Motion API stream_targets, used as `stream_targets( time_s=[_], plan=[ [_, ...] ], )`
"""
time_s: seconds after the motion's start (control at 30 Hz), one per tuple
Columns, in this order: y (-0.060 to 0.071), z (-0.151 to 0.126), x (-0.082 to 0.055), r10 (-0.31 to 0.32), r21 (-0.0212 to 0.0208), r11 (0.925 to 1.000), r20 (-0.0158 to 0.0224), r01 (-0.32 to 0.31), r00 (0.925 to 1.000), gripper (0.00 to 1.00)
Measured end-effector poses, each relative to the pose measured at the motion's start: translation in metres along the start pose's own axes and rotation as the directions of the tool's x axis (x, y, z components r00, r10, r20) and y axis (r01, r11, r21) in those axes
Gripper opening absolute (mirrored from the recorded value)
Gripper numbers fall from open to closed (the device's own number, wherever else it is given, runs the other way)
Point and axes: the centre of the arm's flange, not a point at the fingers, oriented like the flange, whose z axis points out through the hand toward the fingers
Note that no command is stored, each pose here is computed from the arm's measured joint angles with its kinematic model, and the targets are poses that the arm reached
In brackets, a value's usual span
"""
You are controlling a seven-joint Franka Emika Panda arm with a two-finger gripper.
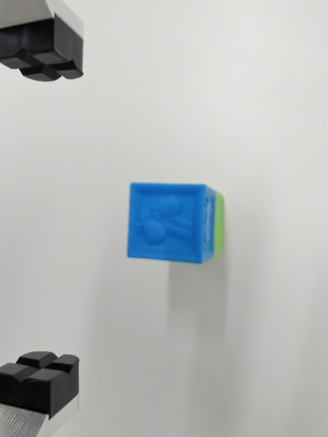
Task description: Stack cube
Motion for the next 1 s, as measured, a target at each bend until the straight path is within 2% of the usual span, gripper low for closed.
stream_targets(
  time_s=[0.1, 0.53, 1.0],
  plan=[
    [0.000, -0.013, 0.000, 0.000, 0.0011, 1.0000, -0.0012, 0.000, 1.0000, 1.00],
    [-0.001, -0.067, 0.000, -0.001, 0.0017, 1.0000, -0.0012, 0.001, 1.0000, 1.00],
    [-0.001, -0.108, 0.001, -0.001, 0.0021, 1.0000, -0.0012, 0.001, 1.0000, 1.00]
  ],
)
